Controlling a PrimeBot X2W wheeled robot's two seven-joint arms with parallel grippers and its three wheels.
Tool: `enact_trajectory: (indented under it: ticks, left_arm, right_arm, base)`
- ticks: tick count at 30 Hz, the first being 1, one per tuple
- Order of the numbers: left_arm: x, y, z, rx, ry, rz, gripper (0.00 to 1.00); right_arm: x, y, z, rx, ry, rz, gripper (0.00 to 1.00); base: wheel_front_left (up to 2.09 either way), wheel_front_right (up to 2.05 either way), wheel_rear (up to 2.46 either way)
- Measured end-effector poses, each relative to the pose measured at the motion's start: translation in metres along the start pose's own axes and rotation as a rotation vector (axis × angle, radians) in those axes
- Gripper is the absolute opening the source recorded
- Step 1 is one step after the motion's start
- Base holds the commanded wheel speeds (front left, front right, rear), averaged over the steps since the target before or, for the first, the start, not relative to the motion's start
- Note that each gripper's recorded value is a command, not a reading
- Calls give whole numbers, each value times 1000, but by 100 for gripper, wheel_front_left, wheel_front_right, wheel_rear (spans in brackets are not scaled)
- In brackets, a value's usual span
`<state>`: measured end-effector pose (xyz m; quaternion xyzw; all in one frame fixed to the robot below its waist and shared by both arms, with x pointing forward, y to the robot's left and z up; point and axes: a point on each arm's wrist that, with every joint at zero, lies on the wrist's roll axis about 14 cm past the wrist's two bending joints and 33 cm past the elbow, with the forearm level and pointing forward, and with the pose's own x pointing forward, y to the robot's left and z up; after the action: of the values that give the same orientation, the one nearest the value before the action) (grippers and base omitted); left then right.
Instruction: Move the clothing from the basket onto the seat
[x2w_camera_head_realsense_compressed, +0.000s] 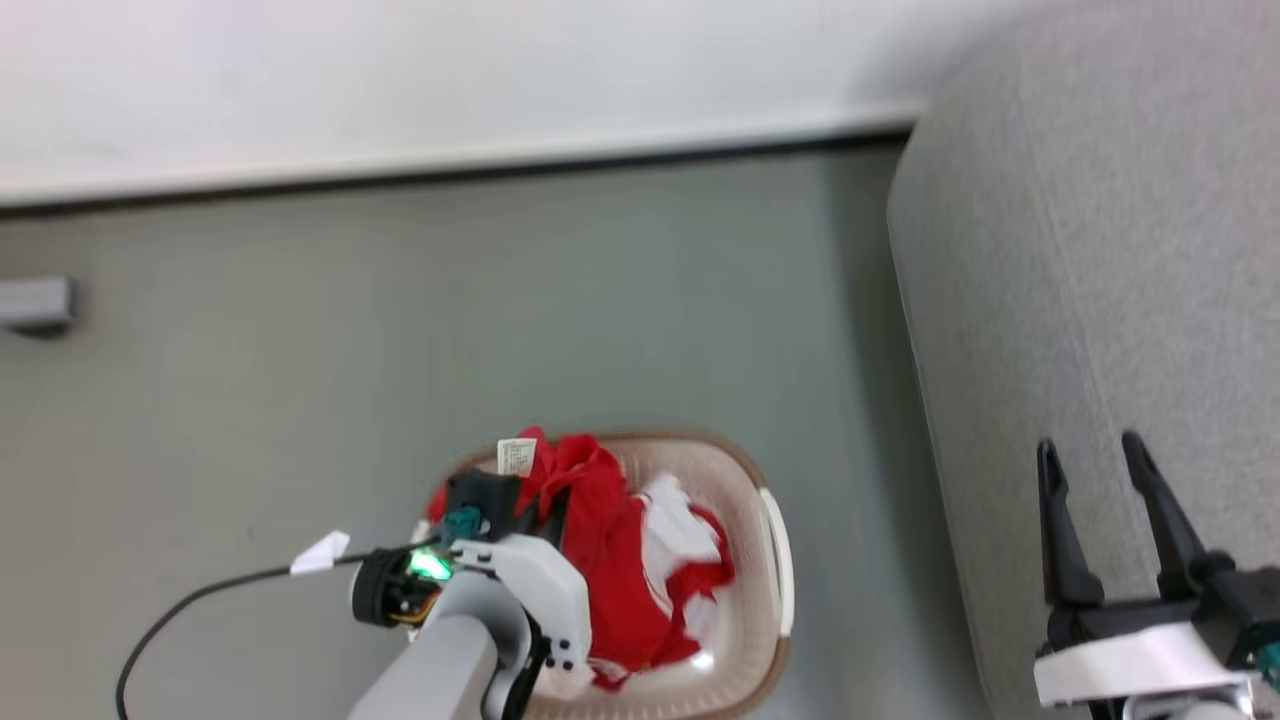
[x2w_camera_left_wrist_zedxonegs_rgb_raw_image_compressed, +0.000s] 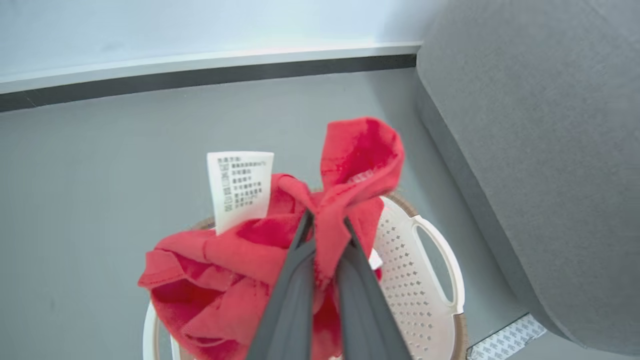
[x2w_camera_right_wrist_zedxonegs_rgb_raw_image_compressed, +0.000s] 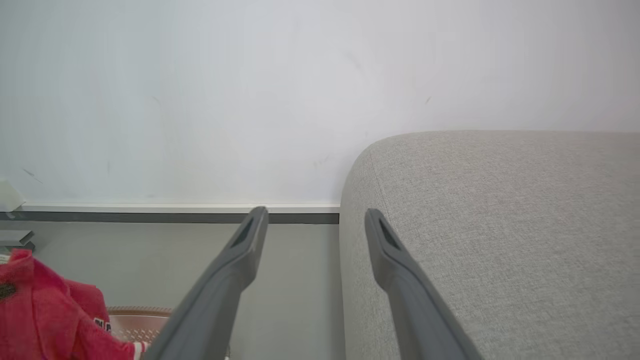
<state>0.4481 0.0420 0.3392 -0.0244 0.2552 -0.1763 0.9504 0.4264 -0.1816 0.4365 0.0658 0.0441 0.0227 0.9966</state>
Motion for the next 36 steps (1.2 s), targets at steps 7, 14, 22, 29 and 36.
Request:
enact_trajectory:
  ticks: [7,14,22,29,36]
  left_arm:
    - [-39,8,58,8,-208,53,0]
    - [-85,12,109,25,-399,91,0]
    - [-138,19,135,47,-536,144,0]
    - [-168,32,143,64,-578,197,0]
    - [-178,37,146,71,-583,215,0]
  right_arm:
    - [-27,8,15,1,-29,16,100]
    - [-49,17,26,-3,-59,39,100]
    - [-74,24,32,-10,-77,57,100]
    - [-87,26,39,-15,-107,62,100]
    - [-91,28,40,-16,-110,67,100]
  base:
    - [0,0,0]
    - [0,0,0]
    - [0,0,0]
    - [0,0,0]
    - [0,0,0]
